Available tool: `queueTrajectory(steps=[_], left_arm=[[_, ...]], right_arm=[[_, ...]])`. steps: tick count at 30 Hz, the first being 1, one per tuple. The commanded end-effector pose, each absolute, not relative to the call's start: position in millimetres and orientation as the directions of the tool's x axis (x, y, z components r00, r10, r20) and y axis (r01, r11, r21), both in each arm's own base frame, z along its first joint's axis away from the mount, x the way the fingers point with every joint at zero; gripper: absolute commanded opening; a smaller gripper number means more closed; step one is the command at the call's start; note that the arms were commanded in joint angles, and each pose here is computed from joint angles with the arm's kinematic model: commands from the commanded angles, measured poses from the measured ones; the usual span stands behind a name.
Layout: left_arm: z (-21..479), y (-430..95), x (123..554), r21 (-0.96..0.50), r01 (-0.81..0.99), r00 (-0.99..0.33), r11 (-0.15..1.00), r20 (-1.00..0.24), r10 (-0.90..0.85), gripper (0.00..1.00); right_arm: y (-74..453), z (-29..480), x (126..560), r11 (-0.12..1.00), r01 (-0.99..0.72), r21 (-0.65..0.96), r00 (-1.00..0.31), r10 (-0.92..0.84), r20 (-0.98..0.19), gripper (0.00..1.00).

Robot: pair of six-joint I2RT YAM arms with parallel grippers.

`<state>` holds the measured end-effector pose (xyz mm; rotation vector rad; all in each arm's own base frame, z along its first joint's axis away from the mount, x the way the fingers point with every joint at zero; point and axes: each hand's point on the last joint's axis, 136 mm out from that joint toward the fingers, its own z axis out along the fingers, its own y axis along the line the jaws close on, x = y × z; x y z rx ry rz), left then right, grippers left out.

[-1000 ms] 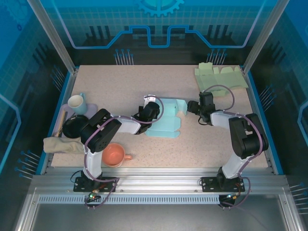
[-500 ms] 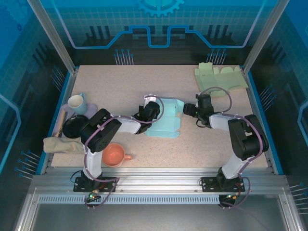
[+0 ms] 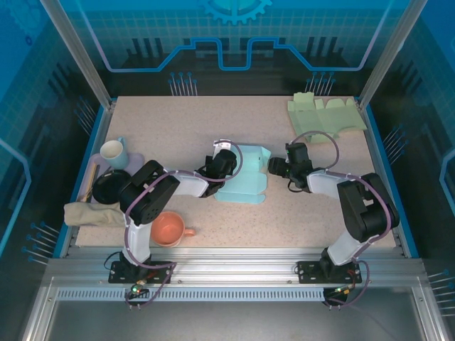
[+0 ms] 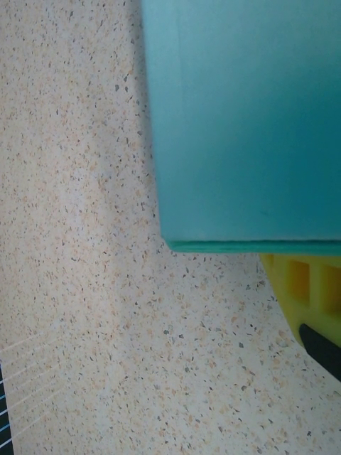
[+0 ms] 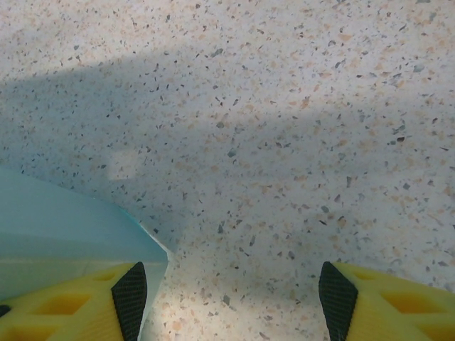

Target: Fold the paper box

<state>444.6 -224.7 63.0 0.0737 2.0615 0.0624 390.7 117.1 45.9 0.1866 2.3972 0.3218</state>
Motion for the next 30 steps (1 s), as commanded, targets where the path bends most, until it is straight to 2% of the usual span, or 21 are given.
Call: queueTrajectory(steps=[1,12,18,30], left_arm=[[40.0,-223.3,437.7,0.143,0.061,-0.532,0.988,-0.833,0.153,0.11],[40.4,-223.5,437.4,0.143,0.063,-0.530,0.988,-0.834,0.154,0.12],[40.3,-223.9,437.3,0.142,0.064,-0.531,0.988,-0.833,0.154,0.12],[40.4,-223.5,437.3,0.141,0.063,-0.530,0.988,-0.834,0.153,0.11]], right_arm=[[133.5,64.1,390.7,0.960,-0.009,0.280,-0.737,0.183,-0.651,0.68],[157.8,87.1,394.5,0.950,-0.138,0.281,-0.711,0.103,-0.696,0.68],[169.4,94.7,388.2,0.938,-0.164,0.307,-0.723,0.097,-0.684,0.68],[174.5,92.6,388.1,0.941,-0.214,0.261,-0.724,0.026,-0.689,0.67]])
